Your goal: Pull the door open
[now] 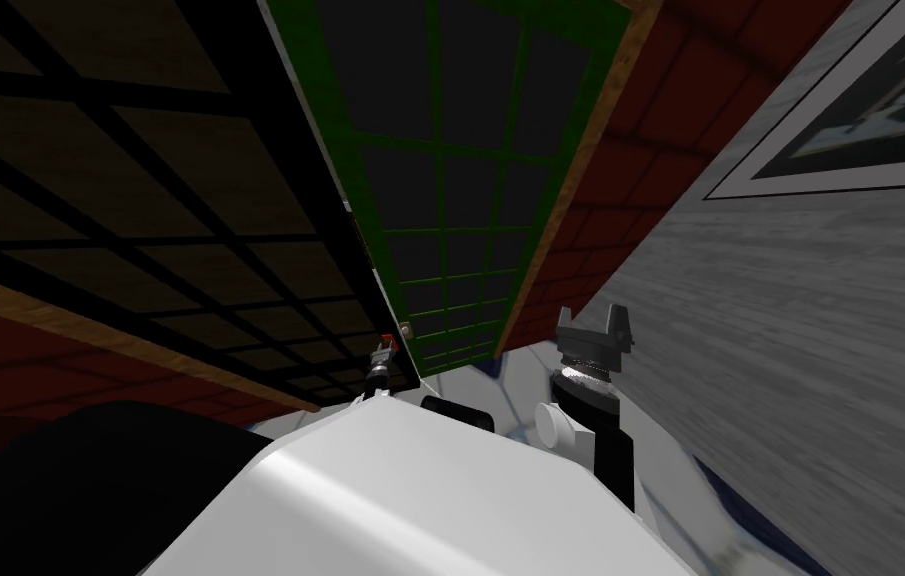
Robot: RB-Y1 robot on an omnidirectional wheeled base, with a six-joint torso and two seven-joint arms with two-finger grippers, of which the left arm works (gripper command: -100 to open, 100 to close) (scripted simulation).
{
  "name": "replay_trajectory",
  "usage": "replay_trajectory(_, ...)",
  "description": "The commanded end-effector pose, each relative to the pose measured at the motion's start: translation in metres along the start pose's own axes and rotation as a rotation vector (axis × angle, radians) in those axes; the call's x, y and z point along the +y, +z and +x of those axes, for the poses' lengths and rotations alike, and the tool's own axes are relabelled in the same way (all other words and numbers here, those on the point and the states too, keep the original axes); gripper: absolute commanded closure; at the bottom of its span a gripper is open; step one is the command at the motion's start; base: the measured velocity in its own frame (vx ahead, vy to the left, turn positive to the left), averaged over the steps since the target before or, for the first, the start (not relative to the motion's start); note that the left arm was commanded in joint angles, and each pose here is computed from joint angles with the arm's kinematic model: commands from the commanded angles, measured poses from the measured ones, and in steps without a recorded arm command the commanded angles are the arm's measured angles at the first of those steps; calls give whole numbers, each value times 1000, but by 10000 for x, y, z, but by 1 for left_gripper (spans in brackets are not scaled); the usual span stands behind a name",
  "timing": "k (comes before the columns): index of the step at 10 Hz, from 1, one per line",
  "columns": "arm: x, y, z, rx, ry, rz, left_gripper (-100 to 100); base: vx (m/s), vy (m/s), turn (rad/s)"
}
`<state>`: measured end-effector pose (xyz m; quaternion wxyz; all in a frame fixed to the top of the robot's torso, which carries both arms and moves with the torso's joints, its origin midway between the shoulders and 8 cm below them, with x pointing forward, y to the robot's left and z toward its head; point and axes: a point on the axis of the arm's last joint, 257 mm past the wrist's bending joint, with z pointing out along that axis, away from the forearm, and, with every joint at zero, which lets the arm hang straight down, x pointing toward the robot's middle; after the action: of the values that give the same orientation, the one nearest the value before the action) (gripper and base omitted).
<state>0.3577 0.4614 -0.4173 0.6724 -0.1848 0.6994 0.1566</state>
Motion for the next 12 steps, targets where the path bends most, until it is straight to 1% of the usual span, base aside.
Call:
replay_trajectory(1, 187, -98, 59, 19, 8, -29, 100, -71, -10, 32)
replay_trajectory(2, 187, -98, 59, 19, 8, -29, 100, -47, -4, 15)
replay_trajectory(5, 456, -260, 186, 52, -26, -67, 100, -116, -28, 47)
replay_trajectory(6, 456, -258, 183, 51, -26, -67, 100, -110, -23, 7)
replay_trajectory(7, 541, -312, 222, 61, -43, -80, 100, -108, -26, -9)
replay_trajectory(8, 541, -312, 222, 61, -43, -80, 100, -95, -27, 10)
replay_trajectory(9, 627, -365, 256, 70, -61, -93, 100, -101, -33, 49)
replay_trajectory(11, 627, -365, 256, 70, -61, -93, 100, -51, -23, 21)
replay_trajectory(12, 712, -419, 289, 79, -78, -107, 100, -65, -23, 32)
